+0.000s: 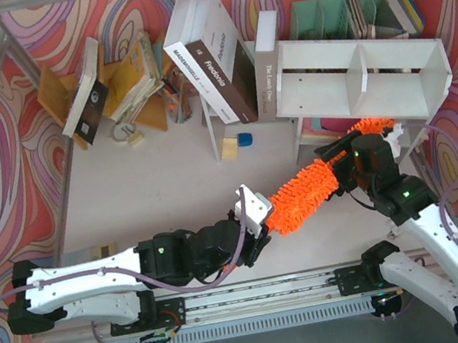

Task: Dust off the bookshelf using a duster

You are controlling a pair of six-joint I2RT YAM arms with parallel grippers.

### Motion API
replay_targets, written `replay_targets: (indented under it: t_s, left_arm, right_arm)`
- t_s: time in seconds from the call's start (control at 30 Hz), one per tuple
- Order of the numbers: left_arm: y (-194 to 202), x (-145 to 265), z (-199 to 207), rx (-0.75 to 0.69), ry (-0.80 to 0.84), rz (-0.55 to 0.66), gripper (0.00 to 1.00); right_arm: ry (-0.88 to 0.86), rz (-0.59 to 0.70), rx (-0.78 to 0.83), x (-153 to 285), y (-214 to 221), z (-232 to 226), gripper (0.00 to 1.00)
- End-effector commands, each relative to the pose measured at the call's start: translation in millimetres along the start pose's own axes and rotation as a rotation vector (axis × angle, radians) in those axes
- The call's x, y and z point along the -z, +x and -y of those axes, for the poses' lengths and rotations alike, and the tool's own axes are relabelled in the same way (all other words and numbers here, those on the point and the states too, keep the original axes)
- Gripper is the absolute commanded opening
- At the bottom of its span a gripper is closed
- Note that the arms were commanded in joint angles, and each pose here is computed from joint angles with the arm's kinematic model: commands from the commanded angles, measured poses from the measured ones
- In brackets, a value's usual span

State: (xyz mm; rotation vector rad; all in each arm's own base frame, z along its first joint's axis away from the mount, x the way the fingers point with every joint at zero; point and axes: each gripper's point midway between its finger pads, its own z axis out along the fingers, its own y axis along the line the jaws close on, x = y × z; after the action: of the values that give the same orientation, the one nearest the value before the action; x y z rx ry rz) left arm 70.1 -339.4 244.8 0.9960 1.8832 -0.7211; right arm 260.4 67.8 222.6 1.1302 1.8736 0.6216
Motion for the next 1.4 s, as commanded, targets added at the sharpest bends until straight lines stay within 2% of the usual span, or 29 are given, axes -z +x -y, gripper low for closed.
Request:
replay_targets:
  t_s: [0.0, 0.13, 0.23, 0.27, 0.33, 0.43, 0.5, 0.57, 0.7, 0.77, 1.0, 1.27, 1.37]
  left_arm:
    - [-31, 1, 8, 0.022, 0.018, 0.1, 0.0]
    - [-27, 1, 1, 0.022, -0.018, 0.085, 0.01]
    - [-23, 1, -3, 0.024, -0.038, 0.075, 0.12]
    - [-21, 1, -6, 0.027, -0.05, 0.072, 0.22]
    - [-19, 3, -12, 0.028, -0.086, 0.064, 0.42]
    - [-19, 12, -31, 0.032, -0.174, 0.061, 0.64]
    - [-21, 22, -46, 0.025, -0.247, 0.063, 0.74]
    - [-25, 37, -62, 0.013, -0.312, 0.068, 0.81]
    - [-43, 65, -86, 0.029, -0.405, 0.141, 0.87]
    - [-52, 79, -99, 0.05, -0.462, 0.189, 0.98]
    - [-62, 102, -123, 0.09, -0.547, 0.306, 0.98]
    - [-50, 91, -122, 0.076, -0.559, 0.276, 0.98]
    - [-48, 87, -120, 0.067, -0.556, 0.268, 0.98]
  right_arm:
    - [-0.014, 0.005, -0.054, 0, -1, -3, 0.6]
    - [0.009, 0.007, -0.066, 0, -1, 1, 0.34]
    - [0.016, 0.016, -0.094, 0, -1, 4, 0.18]
    - [0.015, 0.019, -0.106, 1, -2, 4, 0.16]
    - [0.017, 0.028, -0.136, 3, -4, 4, 0.14]
    - [0.038, 0.045, -0.182, 5, -6, 10, 0.12]
    - [0.049, 0.052, -0.212, 6, -6, 15, 0.1]
    - [0.067, 0.053, -0.248, 5, -4, 21, 0.07]
    - [0.096, 0.053, -0.338, 6, 1, 35, 0.06]
    - [0.135, 0.048, -0.382, 5, 5, 46, 0.06]
    - [0.243, 0.026, -0.466, -9, 22, 74, 0.04]
    - [0.299, 0.037, -0.499, -47, 36, 89, 0.06]
    - [0.264, 0.05, -0.502, -64, 36, 82, 0.07]
